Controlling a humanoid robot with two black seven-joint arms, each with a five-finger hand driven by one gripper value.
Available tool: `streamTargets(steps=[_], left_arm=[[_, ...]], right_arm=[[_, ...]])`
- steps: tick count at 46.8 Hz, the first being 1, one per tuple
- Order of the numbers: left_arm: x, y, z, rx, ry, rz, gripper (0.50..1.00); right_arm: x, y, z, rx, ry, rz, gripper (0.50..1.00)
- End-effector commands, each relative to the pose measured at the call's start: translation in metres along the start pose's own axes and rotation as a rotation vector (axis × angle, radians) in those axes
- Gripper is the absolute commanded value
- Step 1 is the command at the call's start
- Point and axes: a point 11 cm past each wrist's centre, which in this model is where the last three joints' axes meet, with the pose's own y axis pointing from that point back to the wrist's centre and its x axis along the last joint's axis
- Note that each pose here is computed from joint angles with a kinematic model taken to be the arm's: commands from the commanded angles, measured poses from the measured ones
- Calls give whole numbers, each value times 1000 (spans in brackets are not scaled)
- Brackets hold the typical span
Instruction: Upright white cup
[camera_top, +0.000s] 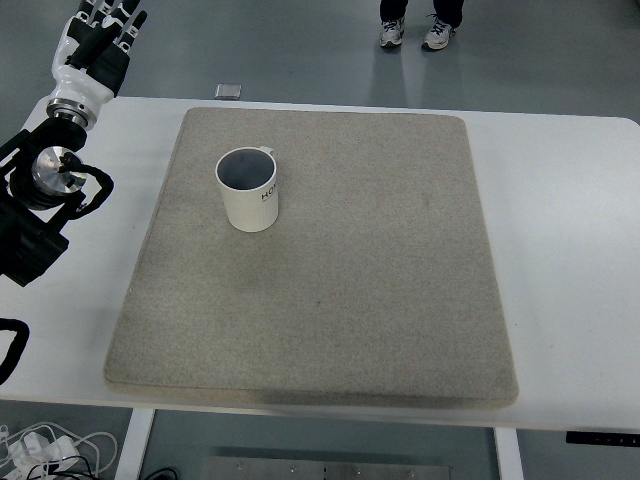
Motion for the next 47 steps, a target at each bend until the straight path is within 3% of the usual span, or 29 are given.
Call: streamTargets(steps=[1,14,27,47], left_arm=[[1,0,-5,27,36,22,990],[11,2,-32,168,151,145,992],[20,7,-37,114,301,109,992],[29,16,-56,98,331,84,992]], right_arm=[[0,0,0,-2,14,0,952],[0,0,1,-4,12,-1,952],[0,0,6,-8,3,-2,952],[-1,0,5,-7,-5,-9,952]])
